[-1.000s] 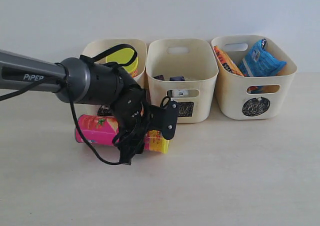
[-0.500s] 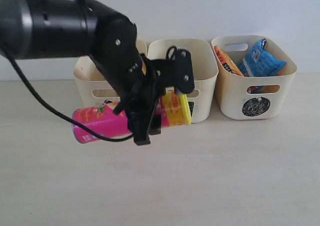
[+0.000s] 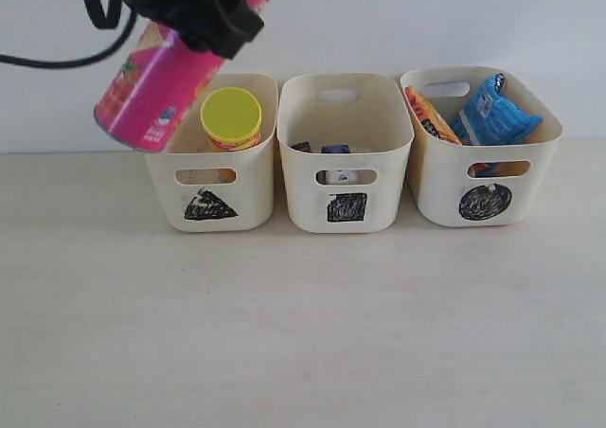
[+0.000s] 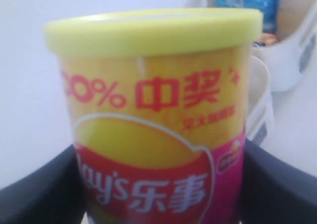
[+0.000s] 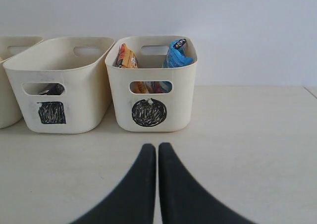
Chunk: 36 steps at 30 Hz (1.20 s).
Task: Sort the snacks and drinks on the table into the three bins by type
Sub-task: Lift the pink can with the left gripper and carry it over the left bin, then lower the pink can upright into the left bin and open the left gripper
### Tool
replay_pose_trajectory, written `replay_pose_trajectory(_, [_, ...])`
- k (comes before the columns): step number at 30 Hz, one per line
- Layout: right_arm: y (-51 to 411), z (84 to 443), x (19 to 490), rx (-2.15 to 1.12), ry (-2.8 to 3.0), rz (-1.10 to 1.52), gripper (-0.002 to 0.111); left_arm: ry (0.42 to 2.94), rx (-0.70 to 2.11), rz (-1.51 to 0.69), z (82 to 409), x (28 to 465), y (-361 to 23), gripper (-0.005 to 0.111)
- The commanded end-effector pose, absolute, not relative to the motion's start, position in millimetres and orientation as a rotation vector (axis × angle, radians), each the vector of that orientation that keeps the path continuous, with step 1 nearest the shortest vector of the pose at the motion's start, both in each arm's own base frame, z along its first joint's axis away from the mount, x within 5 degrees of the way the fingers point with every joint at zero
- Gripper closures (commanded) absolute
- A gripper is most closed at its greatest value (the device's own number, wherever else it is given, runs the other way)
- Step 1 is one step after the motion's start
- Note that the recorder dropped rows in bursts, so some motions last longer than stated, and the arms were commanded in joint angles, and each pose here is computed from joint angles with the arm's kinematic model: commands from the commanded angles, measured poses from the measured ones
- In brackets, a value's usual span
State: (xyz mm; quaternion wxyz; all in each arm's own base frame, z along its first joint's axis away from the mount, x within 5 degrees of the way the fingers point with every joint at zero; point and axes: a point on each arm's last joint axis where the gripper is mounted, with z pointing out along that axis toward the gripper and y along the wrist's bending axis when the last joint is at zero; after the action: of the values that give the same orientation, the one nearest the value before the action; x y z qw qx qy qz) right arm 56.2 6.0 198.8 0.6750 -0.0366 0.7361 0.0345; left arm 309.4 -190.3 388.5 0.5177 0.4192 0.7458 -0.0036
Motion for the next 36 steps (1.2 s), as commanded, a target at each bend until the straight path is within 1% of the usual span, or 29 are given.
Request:
replay_pose_trajectory(1, [5.7, 198.4, 55.9, -0.081, 1.645, 0.073, 0.108, 1.731, 0.764, -0.082, 403.1, 321.7, -172.8, 0.102])
replay_pose_trajectory(7, [5.7, 198.4, 55.9, -0.081, 1.645, 0.073, 0.108, 1.620, 0.561, -0.135, 399.3, 341.7, -155.9, 0.102])
replay_pose_trajectory(15, [5.7, 198.4, 55.9, -0.081, 1.645, 0.073, 0.108, 1.551, 0.473, -0.131, 370.5, 374.1, -147.0, 0.102])
replay_pose_trajectory(22, [5.7, 198.4, 55.9, -0.081, 1.645, 0.073, 0.108, 1.516, 0.420, -0.134, 331.4, 408.0, -144.5, 0.102])
replay_pose_trajectory(28, [5.7, 198.4, 55.9, -0.081, 1.645, 0.073, 0.108, 1.541, 0.387, -0.141, 289.0, 432.1, -141.5, 0.102])
replay_pose_trajectory(31, [5.7, 198.4, 55.9, -0.081, 1.645, 0.073, 0.108, 1.565, 0.382, -0.136, 262.2, 443.5, -139.8, 0.102])
replay_pose_trajectory(36, [5.7, 198.4, 55.9, -0.081, 1.645, 0.073, 0.108, 1.619, 0.326, -0.142, 244.5, 450.3, -134.1, 0.102])
